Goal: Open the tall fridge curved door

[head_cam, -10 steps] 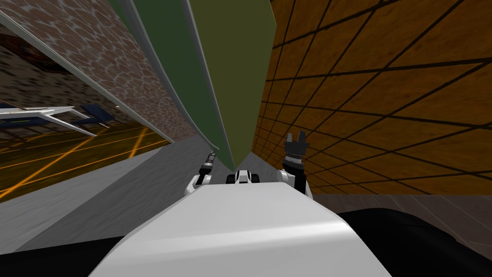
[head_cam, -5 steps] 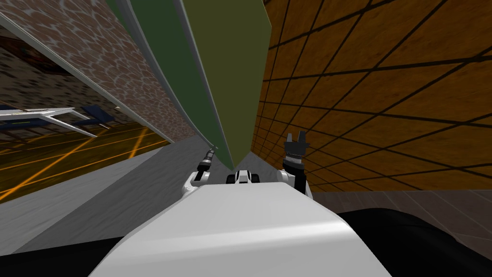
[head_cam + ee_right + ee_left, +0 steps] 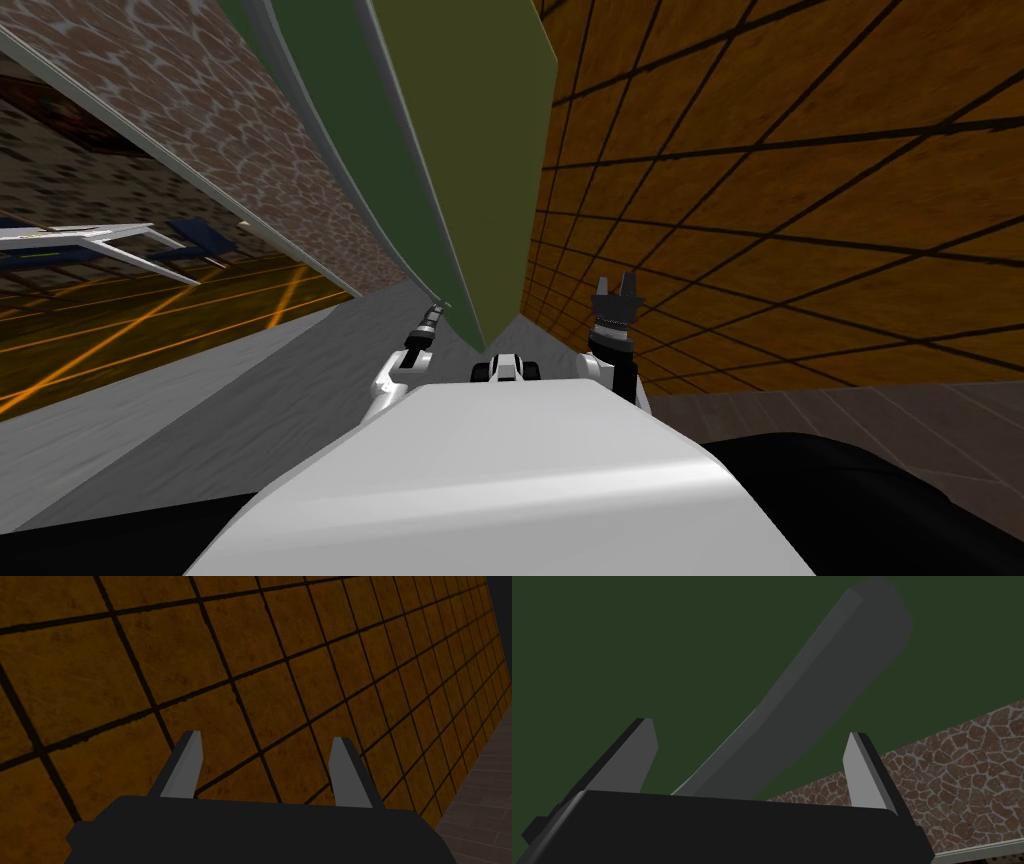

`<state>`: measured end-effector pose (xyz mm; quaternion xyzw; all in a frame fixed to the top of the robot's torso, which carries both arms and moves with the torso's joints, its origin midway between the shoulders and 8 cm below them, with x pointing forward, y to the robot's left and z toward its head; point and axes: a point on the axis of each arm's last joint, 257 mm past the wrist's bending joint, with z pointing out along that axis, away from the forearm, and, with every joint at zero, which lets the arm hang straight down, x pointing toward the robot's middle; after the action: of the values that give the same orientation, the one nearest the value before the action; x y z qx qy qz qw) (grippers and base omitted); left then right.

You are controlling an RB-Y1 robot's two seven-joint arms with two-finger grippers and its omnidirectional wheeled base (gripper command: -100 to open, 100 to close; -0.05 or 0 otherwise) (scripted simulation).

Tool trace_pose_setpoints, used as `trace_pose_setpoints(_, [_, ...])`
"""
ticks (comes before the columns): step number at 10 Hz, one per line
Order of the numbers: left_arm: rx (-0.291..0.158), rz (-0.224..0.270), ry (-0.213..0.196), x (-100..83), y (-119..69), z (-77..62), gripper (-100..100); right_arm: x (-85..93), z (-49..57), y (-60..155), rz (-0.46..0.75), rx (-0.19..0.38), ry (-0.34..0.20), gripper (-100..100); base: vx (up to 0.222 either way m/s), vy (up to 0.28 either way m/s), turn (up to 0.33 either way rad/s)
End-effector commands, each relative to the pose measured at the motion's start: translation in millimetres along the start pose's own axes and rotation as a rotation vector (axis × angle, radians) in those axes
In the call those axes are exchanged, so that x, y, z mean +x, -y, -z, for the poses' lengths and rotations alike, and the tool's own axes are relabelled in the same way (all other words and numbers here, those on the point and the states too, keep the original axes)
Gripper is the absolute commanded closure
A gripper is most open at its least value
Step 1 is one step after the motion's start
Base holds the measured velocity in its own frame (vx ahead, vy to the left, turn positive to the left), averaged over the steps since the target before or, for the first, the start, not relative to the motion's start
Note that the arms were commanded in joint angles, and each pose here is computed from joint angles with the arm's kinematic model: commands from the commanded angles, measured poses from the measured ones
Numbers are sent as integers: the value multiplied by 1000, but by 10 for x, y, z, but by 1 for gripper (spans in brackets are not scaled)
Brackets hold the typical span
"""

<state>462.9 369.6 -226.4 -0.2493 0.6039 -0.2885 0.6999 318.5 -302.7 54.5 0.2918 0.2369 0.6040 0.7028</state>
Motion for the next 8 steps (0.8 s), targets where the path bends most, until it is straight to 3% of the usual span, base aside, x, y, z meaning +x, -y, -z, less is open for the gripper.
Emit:
trace_pose_setpoints(1, [-26,-20,-2,-107,-38,-59,-100,0,0,0,0,0,0,0,-23,-22,-4])
trace_pose_setpoints(8, [-84,-110,10,-559,-41,-249,-100,0,0,0,0,0,0,0,-33,-35,-5])
